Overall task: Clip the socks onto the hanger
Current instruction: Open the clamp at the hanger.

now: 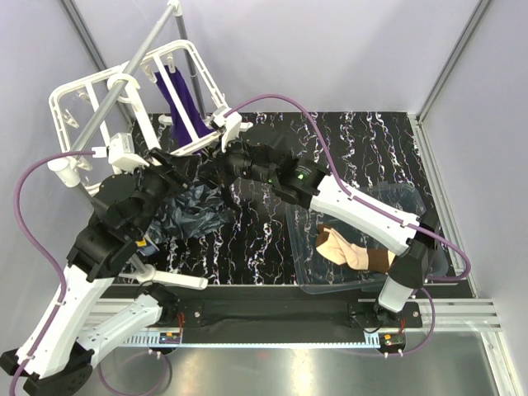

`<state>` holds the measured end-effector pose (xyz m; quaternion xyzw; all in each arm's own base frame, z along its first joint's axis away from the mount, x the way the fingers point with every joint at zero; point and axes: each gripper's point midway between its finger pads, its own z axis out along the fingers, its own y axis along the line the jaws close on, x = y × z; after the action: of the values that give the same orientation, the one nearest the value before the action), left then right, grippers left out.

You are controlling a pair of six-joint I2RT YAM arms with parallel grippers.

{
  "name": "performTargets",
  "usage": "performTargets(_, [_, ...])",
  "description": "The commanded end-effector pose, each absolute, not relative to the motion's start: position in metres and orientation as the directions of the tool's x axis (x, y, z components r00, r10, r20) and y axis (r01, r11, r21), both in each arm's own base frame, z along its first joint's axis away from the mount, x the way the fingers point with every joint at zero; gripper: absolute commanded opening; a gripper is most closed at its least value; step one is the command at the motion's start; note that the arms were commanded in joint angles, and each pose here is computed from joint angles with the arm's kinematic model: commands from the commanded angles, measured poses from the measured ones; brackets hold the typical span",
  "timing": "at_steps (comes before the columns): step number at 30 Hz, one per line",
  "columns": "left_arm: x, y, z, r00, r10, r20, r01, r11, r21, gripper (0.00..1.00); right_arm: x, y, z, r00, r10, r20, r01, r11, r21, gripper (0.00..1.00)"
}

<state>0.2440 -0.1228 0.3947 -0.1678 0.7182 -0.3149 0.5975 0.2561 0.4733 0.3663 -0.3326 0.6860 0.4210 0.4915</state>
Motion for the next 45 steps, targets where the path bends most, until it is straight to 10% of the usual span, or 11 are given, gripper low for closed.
performTargets(1, [0.252, -0.121, 0.409, -0.173, -0.647, -0.743, 0.145, 0.729, -0.669, 0.6, 0.243, 0.466, 0.397, -0.256, -0.006, -0.967, -0.895, 0.38, 0.235, 0.0])
performTargets(18, [0.269, -0.126, 0.403, -0.126, -0.617, -0.777, 0.16, 0.76, -0.629, 0.58, 0.235, 0.47, 0.401, -0.274, -0.003, -0.962, -0.906, 0.335, 0.257, 0.0])
performTargets(28, [0.265, -0.129, 0.409, -0.112, -0.629, -0.769, 0.206, 0.742, -0.638, 0.35, 0.232, 0.471, 0.408, -0.276, 0.02, -0.961, -0.909, 0.319, 0.268, 0.0])
performTargets(31, [0.264, -0.129, 0.413, -0.113, -0.629, -0.769, 0.212, 0.741, -0.637, 0.12, 0.234, 0.47, 0.406, -0.28, 0.009, -0.96, -0.905, 0.331, 0.267, 0.0])
performTargets(36, [0.262, -0.126, 0.409, -0.128, -0.629, -0.766, 0.184, 0.744, -0.642, 0.0, 0.245, 0.455, 0.392, -0.322, -0.021, -0.947, -0.852, 0.442, 0.28, 0.56])
performTargets(45, [0.259, -0.125, 0.407, -0.139, -0.625, -0.768, 0.183, 0.746, -0.641, 0.0, 0.244, 0.347, 0.353, -0.449, -0.014, -0.893, -0.59, 0.755, 0.285, 0.75])
